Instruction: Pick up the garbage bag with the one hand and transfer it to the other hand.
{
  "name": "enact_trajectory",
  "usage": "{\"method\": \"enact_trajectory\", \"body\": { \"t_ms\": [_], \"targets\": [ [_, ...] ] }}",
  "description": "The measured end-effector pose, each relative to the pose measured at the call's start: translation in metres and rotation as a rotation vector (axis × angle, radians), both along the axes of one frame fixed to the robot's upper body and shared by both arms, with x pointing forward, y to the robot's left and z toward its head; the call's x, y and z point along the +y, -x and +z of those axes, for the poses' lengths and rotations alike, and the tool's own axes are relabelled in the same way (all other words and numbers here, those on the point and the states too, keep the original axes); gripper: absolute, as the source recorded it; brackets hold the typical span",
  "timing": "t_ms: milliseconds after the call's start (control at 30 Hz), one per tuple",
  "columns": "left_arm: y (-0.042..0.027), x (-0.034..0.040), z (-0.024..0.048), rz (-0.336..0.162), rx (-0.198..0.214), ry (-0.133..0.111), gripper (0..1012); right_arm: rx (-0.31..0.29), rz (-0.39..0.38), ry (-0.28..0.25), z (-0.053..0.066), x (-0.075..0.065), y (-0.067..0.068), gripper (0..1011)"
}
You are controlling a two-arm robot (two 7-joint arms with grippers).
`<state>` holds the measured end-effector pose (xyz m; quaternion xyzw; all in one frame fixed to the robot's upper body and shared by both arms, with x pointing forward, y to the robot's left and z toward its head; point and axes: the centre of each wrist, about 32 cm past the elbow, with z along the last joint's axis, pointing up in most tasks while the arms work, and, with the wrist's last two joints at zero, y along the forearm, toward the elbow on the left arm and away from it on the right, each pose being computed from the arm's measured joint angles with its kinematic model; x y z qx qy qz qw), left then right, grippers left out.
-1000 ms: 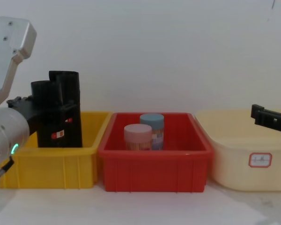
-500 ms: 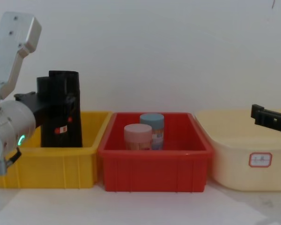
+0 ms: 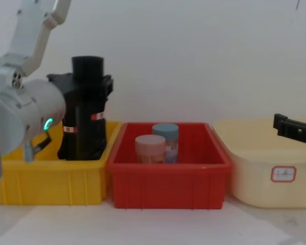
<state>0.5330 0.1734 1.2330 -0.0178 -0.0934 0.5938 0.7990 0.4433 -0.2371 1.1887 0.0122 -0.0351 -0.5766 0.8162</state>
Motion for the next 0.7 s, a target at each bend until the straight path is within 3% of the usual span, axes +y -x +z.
{"method": "enact_trajectory", "body": {
  "t_ms": [700],
  "targets": [
    [0.0052, -0.0415, 0.0398, -0.302, -0.100, 0.026, 435, 0.000, 0.000, 0.000, 0.000, 0.000, 0.000, 1001]
  ]
}}
